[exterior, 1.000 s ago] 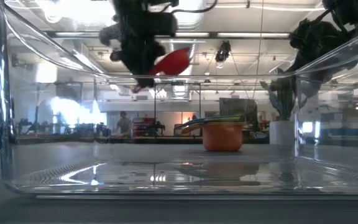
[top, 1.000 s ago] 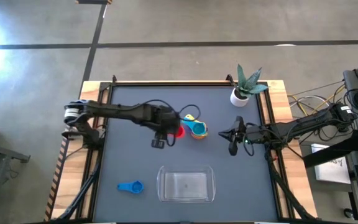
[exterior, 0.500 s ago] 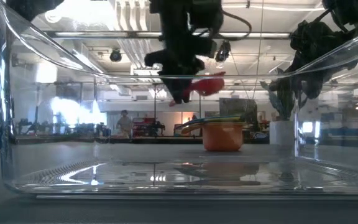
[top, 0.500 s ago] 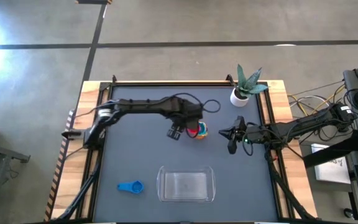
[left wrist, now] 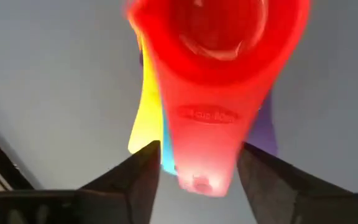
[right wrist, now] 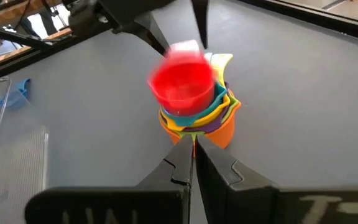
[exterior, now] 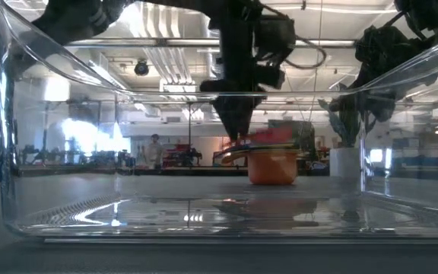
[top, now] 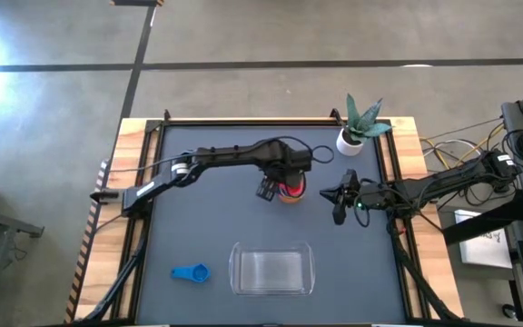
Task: Nest measuring cups in basket
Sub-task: Stack the red measuring cup on top of the light blue measuring cup, then stack the blue measuring cup on top of the red measuring cup
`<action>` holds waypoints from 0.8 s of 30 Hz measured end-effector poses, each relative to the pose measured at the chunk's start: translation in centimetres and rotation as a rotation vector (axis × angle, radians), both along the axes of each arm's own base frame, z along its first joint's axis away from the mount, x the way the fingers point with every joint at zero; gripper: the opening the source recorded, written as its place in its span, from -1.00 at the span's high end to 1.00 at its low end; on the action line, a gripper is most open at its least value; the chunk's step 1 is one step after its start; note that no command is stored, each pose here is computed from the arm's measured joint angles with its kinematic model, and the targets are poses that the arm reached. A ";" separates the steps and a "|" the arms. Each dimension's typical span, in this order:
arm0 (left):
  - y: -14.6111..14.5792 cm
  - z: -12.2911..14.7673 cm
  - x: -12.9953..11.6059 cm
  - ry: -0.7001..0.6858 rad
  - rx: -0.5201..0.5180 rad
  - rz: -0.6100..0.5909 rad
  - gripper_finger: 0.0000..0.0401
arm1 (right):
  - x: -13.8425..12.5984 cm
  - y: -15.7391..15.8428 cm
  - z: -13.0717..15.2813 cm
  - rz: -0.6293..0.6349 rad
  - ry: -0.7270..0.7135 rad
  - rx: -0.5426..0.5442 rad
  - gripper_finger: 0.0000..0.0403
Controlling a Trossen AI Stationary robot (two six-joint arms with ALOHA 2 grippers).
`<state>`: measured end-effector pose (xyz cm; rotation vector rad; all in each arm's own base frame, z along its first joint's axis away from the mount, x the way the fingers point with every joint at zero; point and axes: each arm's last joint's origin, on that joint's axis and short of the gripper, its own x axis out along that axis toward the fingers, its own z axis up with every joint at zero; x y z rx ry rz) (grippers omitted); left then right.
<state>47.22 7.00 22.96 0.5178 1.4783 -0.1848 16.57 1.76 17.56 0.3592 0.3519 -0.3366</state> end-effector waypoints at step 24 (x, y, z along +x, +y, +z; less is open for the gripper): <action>-0.9 5.7 -7.3 -0.125 -0.182 0.225 0.14 | 0.0 0.0 -0.1 0.003 0.007 0.004 0.95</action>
